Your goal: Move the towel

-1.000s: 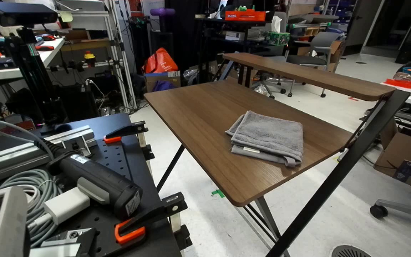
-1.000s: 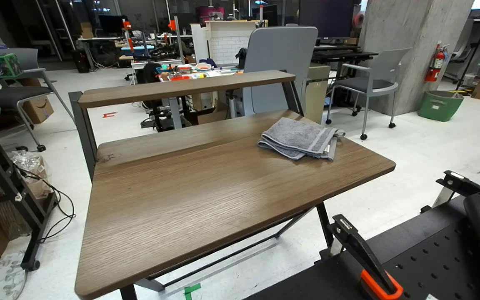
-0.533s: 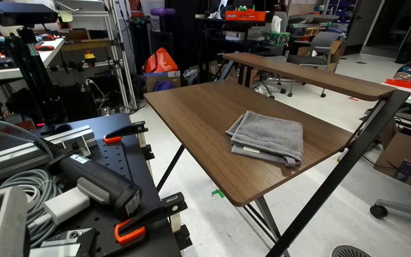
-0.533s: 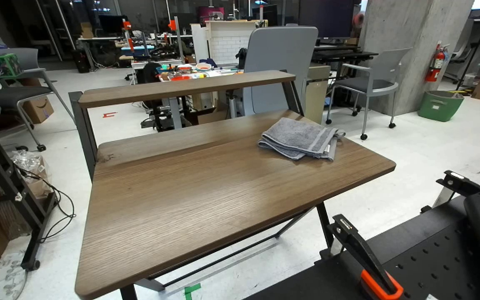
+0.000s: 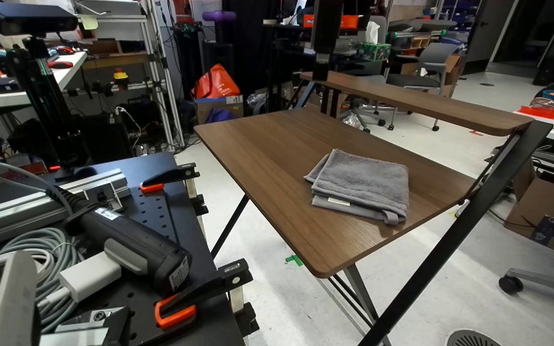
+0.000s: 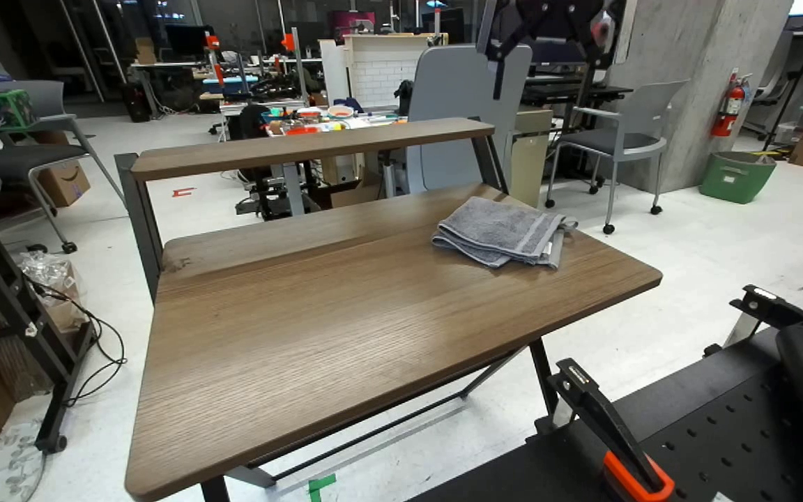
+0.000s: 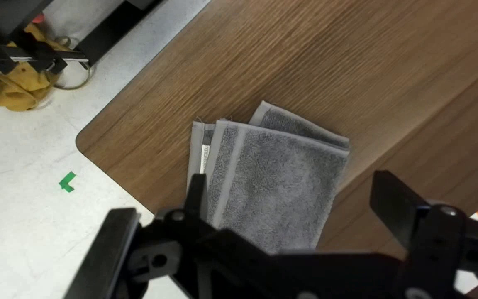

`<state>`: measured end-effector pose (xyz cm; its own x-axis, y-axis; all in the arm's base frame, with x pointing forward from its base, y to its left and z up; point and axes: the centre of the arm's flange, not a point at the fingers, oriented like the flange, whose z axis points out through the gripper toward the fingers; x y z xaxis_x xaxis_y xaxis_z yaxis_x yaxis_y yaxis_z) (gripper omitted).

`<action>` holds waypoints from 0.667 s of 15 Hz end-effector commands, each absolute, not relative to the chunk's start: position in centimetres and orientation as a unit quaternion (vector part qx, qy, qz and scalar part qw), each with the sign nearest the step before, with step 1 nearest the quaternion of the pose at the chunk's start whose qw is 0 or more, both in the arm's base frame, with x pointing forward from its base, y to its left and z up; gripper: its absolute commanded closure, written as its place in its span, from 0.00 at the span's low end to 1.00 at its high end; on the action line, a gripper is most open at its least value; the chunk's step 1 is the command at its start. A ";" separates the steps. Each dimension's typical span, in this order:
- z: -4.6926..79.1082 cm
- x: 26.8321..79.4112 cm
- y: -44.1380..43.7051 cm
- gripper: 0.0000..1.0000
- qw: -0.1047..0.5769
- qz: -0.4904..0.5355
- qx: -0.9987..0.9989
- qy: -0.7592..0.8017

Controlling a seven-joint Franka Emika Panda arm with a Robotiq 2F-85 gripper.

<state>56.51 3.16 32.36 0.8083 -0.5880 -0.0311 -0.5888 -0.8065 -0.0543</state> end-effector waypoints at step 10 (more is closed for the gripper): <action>20.1 64.5 -0.4 0.00 -0.037 -0.040 -0.868 0.493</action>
<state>62.75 0.15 22.15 0.5609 -0.8255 0.0627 -0.8271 -0.5620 0.0004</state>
